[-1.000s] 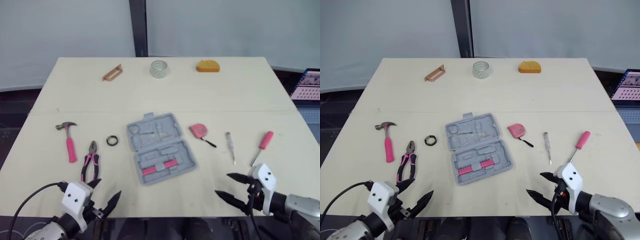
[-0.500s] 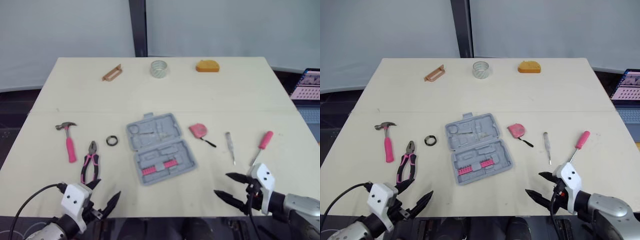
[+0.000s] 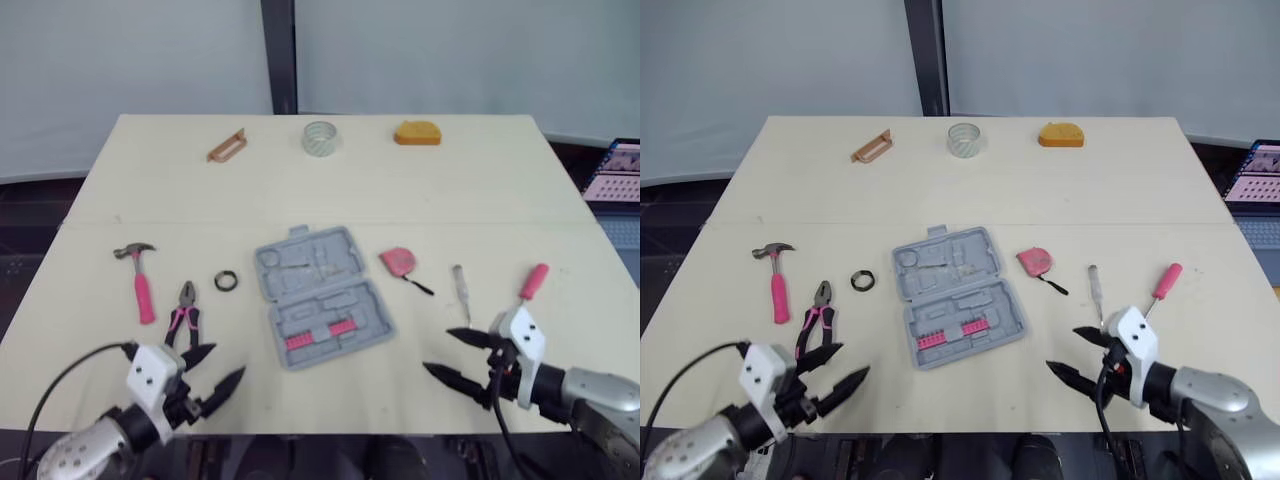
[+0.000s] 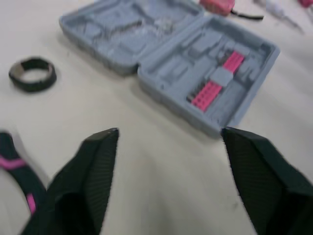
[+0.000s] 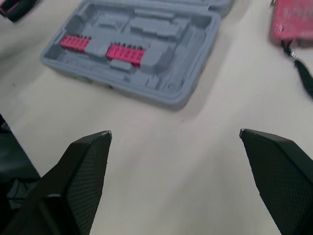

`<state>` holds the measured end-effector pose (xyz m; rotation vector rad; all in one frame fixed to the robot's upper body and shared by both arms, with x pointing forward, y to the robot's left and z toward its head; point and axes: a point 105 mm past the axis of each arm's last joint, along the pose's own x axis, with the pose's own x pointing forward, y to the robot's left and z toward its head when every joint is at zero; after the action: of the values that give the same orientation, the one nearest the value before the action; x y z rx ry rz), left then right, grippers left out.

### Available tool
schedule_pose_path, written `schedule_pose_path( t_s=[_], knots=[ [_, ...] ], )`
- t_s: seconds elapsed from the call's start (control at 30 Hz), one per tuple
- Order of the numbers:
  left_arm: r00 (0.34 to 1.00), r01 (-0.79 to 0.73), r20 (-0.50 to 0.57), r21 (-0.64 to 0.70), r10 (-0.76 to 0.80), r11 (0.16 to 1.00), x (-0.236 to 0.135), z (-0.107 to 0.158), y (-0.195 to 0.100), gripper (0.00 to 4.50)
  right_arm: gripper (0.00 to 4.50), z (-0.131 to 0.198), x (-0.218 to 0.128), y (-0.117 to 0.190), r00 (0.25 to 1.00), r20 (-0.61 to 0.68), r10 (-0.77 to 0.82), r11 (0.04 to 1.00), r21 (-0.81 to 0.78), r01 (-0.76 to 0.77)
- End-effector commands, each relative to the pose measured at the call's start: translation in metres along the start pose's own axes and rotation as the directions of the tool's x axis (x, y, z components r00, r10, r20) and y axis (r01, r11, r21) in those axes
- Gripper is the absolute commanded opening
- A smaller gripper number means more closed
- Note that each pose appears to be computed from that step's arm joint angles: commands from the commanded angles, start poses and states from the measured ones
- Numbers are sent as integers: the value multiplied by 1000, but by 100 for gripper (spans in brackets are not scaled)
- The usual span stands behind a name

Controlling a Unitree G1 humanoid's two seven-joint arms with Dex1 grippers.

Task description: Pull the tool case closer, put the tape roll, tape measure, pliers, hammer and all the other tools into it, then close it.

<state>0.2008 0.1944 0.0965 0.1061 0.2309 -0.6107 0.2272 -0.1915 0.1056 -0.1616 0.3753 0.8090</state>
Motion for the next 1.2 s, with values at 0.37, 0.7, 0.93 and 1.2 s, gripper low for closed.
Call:
schedule_pose_path(
  t_s=[0.37, 0.7, 0.93, 1.2],
  knots=[
    [999, 17, -51, -16, -18, 1000, 42, 18, 39, 0, 3, 25, 52, -43, 998, -60, -30, 995, -96, 24],
    [983, 32, -178, -61, -43, 998, 67, 7, 59, 0, 3, 28, 100, -68, 991, -130, -37, 997, -73, 27],
    [970, 75, -229, -56, -86, 996, 85, -2, 57, 0, 3, 35, 123, -68, 992, -122, -8, 997, -78, -2],
    [959, 108, -258, -32, -113, 994, 95, -10, 57, 0, 3, 38, 141, -68, 993, -118, 2, 996, -91, -13]
  ],
)
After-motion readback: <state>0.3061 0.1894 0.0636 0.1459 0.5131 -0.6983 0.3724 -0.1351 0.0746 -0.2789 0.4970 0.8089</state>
